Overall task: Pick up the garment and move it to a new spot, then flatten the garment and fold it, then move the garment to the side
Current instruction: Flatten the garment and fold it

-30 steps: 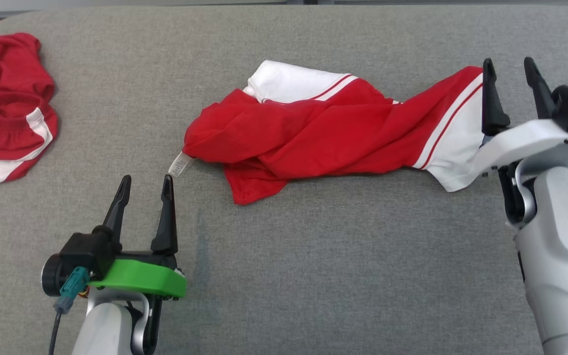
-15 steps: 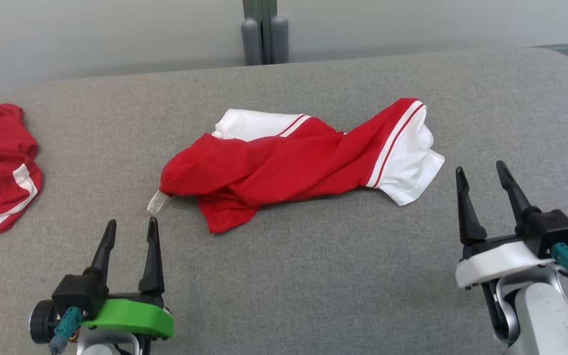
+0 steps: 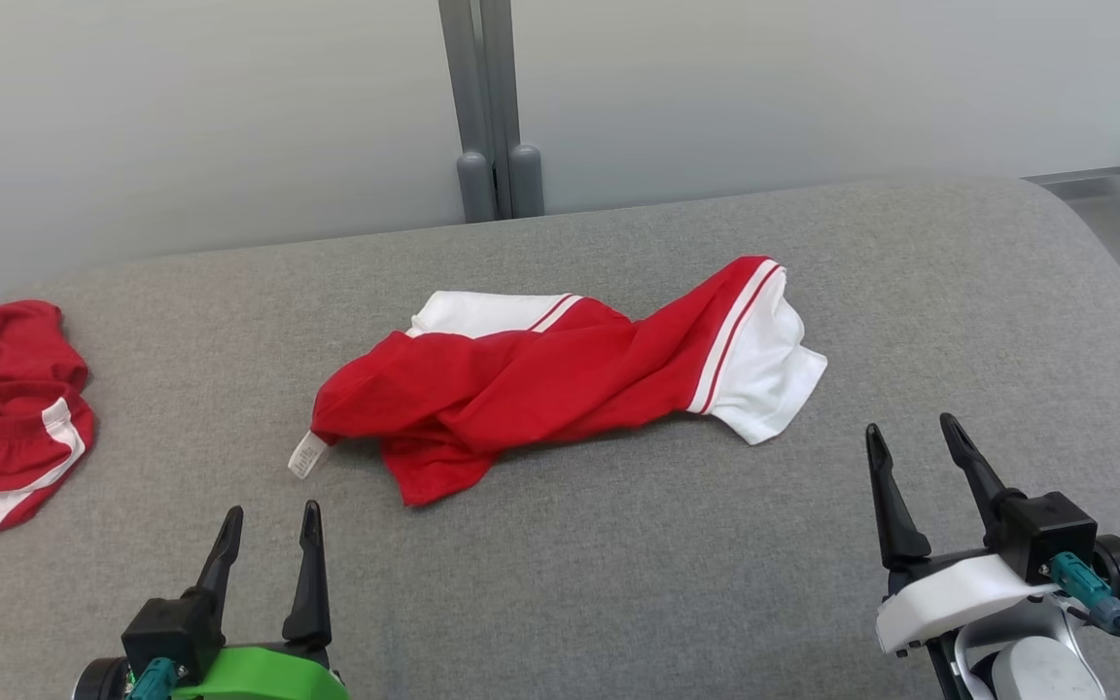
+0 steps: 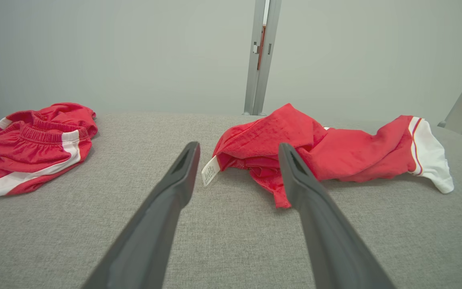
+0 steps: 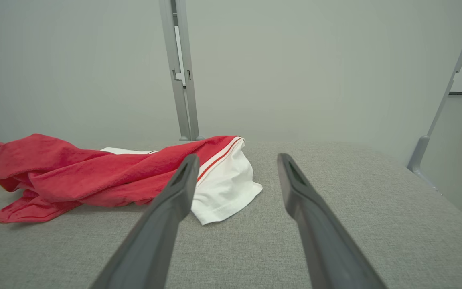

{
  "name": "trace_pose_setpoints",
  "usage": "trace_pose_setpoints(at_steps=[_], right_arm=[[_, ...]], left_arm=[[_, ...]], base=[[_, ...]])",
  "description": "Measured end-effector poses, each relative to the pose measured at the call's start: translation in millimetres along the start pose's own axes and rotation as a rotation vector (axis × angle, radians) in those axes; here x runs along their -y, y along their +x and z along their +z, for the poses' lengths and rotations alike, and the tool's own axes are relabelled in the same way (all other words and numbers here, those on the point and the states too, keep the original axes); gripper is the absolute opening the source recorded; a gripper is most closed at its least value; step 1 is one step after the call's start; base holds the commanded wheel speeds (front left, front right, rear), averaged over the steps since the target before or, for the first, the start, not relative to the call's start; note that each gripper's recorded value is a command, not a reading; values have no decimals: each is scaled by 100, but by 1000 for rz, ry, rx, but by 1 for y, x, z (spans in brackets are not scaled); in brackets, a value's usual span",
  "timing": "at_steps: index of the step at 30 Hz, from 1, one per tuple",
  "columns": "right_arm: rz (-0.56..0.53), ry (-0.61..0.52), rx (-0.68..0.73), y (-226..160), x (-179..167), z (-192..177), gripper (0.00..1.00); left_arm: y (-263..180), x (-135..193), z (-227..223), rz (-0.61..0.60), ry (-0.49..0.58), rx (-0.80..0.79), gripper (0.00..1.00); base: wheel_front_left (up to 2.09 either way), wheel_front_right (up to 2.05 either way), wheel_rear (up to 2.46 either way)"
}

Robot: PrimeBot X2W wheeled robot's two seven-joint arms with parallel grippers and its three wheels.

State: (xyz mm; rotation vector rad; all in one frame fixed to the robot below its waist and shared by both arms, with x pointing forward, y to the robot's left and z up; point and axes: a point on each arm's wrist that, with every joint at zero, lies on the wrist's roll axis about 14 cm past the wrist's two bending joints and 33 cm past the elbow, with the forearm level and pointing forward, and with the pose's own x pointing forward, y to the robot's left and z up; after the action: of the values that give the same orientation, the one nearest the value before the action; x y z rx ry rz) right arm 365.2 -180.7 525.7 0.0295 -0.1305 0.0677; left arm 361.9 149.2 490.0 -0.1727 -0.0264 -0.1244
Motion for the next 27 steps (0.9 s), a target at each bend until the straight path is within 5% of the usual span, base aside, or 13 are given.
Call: trace_pose_setpoints(at_steps=[12, 21, 27], right_arm=[[18, 25, -24, 3, -7, -6, 100], [9, 54, -346, 27, 8, -54, 100], [4, 26, -471, 77, 26, -60, 100]], left_arm=[[-4, -5, -6, 10, -9, -19, 100], [9, 37, -46, -116, -41, -169, 100], [49, 59, -63, -150, -54, -302, 100]], base=[[0, 0, 0], [0, 0, 0], [0, 0, 0]])
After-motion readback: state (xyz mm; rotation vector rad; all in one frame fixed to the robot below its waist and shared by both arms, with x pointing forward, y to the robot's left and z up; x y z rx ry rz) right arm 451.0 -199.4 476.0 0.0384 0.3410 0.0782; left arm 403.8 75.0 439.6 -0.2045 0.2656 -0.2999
